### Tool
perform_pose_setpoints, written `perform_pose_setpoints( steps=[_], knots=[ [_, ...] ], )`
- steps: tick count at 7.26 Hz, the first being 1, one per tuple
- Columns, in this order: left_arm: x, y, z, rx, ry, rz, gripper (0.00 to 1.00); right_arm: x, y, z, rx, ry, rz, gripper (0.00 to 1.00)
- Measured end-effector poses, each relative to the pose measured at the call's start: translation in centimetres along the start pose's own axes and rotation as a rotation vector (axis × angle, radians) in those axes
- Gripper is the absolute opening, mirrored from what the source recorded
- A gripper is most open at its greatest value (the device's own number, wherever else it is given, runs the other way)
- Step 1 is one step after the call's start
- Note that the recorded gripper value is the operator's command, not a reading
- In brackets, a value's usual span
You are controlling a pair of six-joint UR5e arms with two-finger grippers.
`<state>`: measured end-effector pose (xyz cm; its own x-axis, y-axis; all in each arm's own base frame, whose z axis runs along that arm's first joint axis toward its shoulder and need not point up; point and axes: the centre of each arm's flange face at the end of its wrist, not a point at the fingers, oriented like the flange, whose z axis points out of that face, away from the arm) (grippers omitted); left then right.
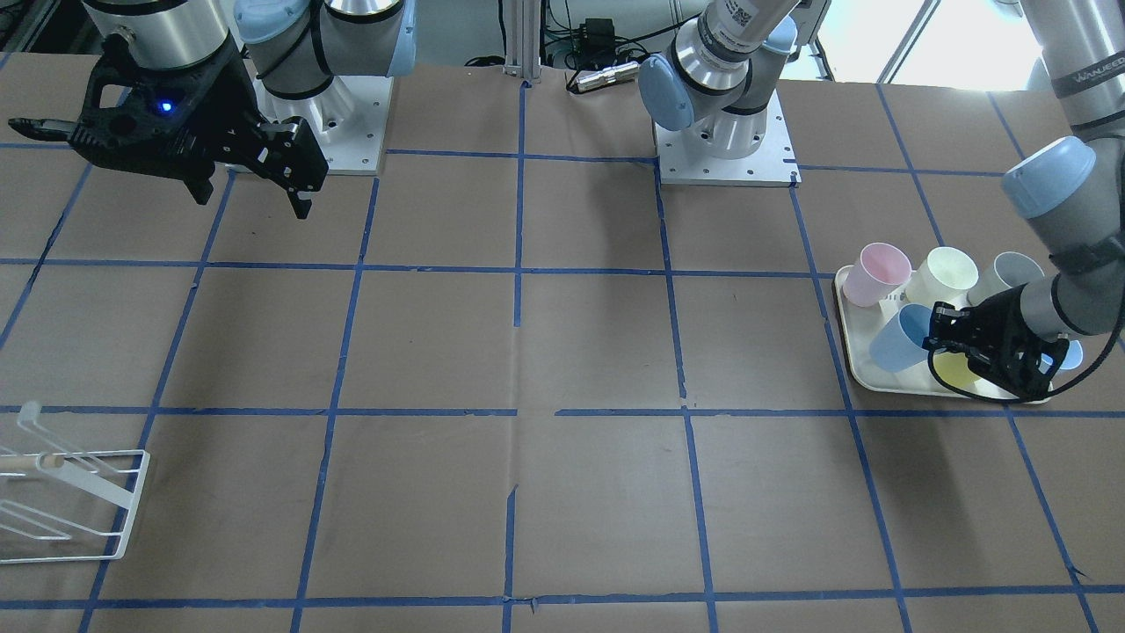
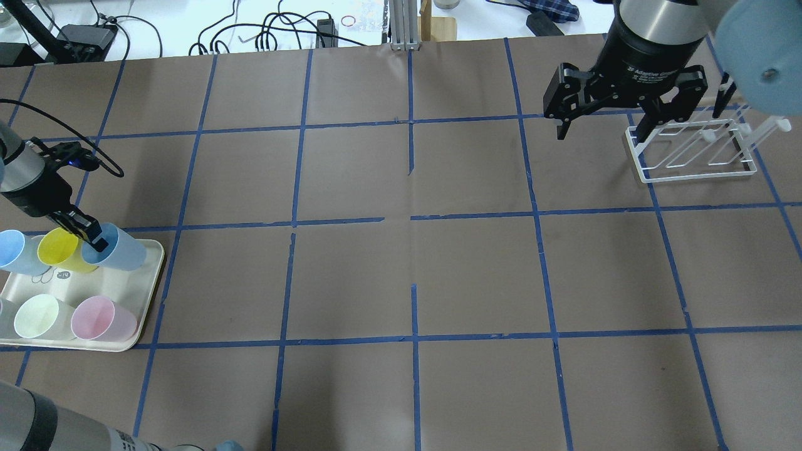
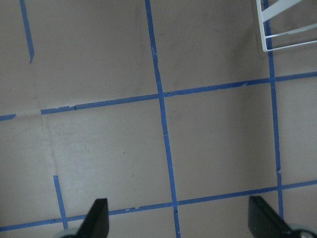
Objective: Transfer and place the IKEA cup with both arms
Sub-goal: 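Lower the cup onto the tray beside the yellow cup with the left gripper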
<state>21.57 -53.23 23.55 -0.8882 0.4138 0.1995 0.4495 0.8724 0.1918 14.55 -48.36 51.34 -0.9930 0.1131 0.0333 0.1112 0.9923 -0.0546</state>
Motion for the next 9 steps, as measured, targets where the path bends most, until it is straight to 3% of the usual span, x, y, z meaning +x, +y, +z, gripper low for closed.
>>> perform_pose_setpoints(
  steps=[3,7,8,9],
  knots=[
    [0.2,-0.5,0.5,-0.012,-0.001,0.027,0.0,-0.2,-0.4,-0.8,0.086,-0.005,-0.089,1.0],
    [0.8,-1.4,1.0,-0.026,-0.004,0.045,0.0,1.0,-0.5,-0.2,0.082,-0.005,-0.071,1.0],
    [0.9,-1.4,1.1,-0.027,-0.003,0.045,0.12,1.1,-0.6,-0.2,0.082,-0.009,-0.066,1.0],
    [0.9,-1.5,1.1,-0.028,-0.002,0.046,0.48,1.1,-0.6,-0.2,0.084,-0.012,-0.063,1.0]
  ],
)
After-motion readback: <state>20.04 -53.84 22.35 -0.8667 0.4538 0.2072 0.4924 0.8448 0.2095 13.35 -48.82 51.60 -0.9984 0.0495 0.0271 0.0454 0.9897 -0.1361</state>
